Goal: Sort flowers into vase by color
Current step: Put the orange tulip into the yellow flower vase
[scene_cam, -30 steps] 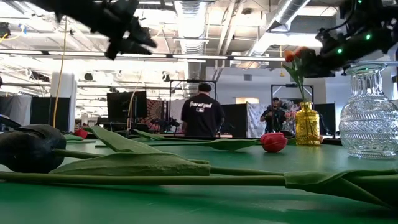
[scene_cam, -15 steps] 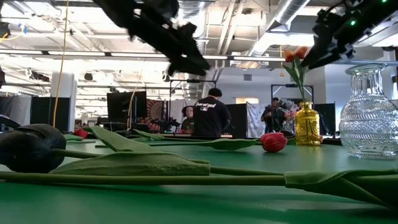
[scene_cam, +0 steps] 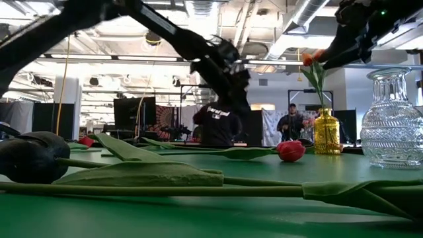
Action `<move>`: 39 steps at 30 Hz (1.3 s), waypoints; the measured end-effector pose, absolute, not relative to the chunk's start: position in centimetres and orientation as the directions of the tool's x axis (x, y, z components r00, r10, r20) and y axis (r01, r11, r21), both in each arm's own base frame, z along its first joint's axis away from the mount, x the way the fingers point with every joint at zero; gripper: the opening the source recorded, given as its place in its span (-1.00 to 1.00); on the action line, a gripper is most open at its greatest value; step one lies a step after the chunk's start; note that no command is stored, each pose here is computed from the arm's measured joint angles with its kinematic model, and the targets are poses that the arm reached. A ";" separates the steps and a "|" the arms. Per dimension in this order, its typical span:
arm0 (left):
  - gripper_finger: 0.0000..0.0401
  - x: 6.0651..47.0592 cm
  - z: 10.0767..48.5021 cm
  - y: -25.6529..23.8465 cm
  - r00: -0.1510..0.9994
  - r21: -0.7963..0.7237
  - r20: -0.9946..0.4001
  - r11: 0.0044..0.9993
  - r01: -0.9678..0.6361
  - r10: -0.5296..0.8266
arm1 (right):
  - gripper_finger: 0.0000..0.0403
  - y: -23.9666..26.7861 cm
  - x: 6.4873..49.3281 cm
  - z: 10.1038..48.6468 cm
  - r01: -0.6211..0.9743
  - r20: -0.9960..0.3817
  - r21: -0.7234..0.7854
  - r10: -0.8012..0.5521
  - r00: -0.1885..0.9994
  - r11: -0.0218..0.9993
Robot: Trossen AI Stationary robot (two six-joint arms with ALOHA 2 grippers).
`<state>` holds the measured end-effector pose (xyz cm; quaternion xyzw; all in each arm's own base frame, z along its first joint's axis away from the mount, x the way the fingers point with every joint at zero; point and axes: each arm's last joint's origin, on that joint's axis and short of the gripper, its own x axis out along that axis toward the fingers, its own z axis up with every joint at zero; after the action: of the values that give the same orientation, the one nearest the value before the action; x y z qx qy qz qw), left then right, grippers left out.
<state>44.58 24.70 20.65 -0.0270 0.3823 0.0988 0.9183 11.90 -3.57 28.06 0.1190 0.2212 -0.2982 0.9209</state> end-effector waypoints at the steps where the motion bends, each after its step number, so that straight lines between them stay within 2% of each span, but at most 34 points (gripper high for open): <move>1: -0.23 45.0 20.1 25.3 0.674 0.018 -0.722 0.978 -0.207 0.156 | 0.22 -3.5 11.9 28.1 0.596 -0.478 0.090 -0.490 0.729 0.798; 7: -0.23 45.2 17.5 27.6 0.503 -0.053 -0.862 0.976 -0.212 0.062 | 0.22 -3.0 12.1 28.1 0.565 -0.478 0.094 -0.460 0.748 0.820; 16: -0.23 45.2 16.2 27.3 0.462 -0.190 -0.878 0.977 -0.100 -0.124 | 0.22 -2.8 12.1 28.0 0.562 -0.481 0.115 -0.449 0.753 0.819; 27: -0.23 45.9 15.4 26.7 0.460 -0.148 -0.882 0.986 -0.073 -0.098 | 0.22 -2.8 12.1 28.1 0.581 -0.472 0.178 -0.449 0.758 0.794; 39: -0.23 45.5 15.3 26.7 0.426 -0.164 -0.898 0.982 -0.089 -0.111 | 0.22 -2.3 12.2 28.1 0.549 -0.472 0.180 -0.418 0.776 0.816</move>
<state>45.52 26.68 15.27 -0.0936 0.5358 -0.0066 0.8391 12.25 -2.29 28.13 0.1558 0.2101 -0.2601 0.9295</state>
